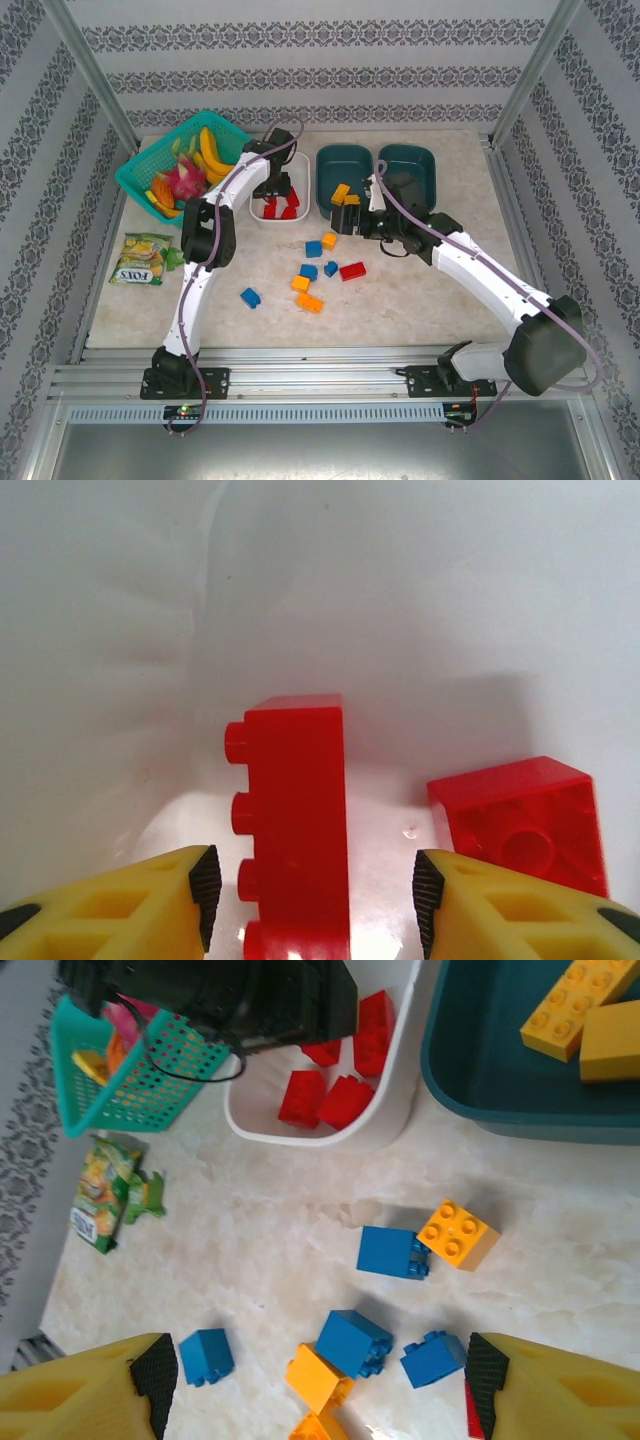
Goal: Sort the legos into containers by color
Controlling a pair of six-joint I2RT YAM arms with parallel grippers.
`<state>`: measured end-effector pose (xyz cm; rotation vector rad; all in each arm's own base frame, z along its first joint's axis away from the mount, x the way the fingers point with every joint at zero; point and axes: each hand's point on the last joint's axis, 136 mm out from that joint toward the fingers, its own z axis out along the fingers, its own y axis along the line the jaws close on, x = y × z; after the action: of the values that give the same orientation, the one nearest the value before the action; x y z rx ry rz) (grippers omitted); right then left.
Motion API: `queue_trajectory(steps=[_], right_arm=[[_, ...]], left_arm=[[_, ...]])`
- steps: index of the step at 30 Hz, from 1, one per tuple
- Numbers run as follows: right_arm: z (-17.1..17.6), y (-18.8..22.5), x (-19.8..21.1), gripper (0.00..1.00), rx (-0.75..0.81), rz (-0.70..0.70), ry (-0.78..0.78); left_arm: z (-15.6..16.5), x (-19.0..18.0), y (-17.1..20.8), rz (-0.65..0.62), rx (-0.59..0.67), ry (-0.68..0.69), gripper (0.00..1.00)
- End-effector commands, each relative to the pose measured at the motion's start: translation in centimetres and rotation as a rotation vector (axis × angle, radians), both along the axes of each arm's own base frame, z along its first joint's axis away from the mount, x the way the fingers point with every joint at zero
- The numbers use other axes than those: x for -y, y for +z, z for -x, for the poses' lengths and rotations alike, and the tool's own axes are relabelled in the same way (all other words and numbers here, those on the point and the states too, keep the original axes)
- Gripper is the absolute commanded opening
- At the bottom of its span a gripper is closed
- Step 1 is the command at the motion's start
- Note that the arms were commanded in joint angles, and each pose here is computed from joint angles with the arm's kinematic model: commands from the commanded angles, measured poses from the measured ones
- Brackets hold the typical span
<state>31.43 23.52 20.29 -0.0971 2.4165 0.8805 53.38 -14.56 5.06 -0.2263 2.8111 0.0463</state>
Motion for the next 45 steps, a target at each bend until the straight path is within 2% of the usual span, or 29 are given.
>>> queue_trajectory(steps=[1, 6, 10, 16, 21, 27, 32, 45], right_arm=[[0.4, -1.8, 0.2, 0.76, -0.04, 0.11, -0.002], [1.1, -4.4, -0.6, 0.64, -0.164, 0.206, -0.059], [1.9, -6.0, -2.0, 0.55, -0.272, 0.232, -0.121], [3.4, -8.7, -3.8, 0.53, -0.435, 0.265, -0.24], [4.4, -11.3, -3.3, 0.54, -0.597, 0.279, -0.41], [4.1, -13.5, -3.7, 0.54, -0.665, 0.263, -0.513], [4.1, -14.7, -3.3, 0.52, -0.696, 0.267, -0.588], [2.6, -17.1, -2.9, 0.46, -0.718, 0.25, -0.675]], left_arm=[[-0.2, 1.0, 7.1, 0.082, 0.116, 0.025, 0.57], [1.4, 2.3, 13.5, 0.205, 0.225, 0.036, 0.59], [4.5, 3.2, 16.7, 0.329, 0.285, -0.003, 0.6], [13.1, 3.3, 17.3, 0.507, 0.307, -0.083, 0.65], [20.4, 2.7, 16.4, 0.613, 0.285, -0.113, 0.67], [25.5, 1.9, 16.3, 0.684, 0.307, -0.14, 0.7], [27.1, 1.5, 16.3, 0.699, 0.304, -0.132, 0.7], [27.2, 1.8, 17.5, 0.709, 0.321, -0.175, 0.7]])
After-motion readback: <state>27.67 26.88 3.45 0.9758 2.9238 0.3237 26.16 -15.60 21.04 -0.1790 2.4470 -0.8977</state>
